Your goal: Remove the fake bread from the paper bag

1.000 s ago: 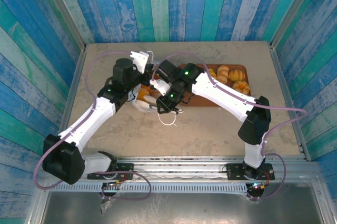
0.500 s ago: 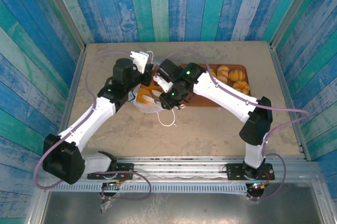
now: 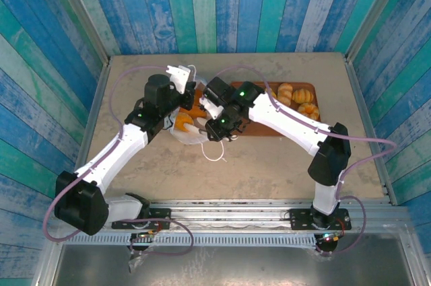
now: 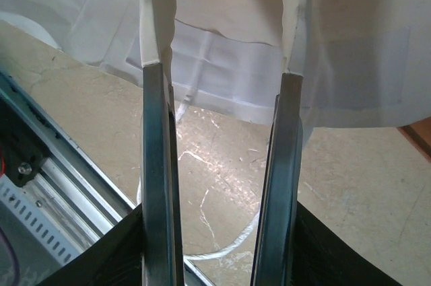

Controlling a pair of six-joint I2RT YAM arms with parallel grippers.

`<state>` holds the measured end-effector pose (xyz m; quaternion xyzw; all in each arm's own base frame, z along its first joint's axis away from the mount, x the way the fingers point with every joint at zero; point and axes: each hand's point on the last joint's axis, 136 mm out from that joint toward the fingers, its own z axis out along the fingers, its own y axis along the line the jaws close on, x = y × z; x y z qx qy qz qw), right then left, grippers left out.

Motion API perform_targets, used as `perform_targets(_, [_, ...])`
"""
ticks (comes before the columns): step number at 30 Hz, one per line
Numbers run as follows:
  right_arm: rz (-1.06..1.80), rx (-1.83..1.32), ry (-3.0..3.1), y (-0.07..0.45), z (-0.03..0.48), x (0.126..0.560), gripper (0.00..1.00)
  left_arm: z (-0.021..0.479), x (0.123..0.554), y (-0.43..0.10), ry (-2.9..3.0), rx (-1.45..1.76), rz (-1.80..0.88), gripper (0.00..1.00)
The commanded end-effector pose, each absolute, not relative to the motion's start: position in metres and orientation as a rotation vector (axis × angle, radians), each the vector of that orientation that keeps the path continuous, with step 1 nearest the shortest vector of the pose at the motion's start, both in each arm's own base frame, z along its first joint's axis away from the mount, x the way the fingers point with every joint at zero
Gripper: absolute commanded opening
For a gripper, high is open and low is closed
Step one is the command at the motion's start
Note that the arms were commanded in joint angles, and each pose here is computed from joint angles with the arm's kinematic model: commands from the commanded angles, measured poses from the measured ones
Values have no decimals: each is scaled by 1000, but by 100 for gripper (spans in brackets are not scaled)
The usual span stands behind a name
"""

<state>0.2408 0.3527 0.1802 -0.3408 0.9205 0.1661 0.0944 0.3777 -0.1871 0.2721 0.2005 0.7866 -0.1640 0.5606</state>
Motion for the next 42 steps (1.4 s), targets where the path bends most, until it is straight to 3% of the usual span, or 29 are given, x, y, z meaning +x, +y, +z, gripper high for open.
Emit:
perform_targets(1, [563,-993,2740,360,177,244,50,280,381,-189,1827,462,-395,0])
perform_targets(32, [656,-936,2782,387,151,261,50,292,376,-191,1795,458,-426,0])
perform_targets(42, [621,-930,2716,387,168,269,32,292,379,-190,1797,438,-425,0])
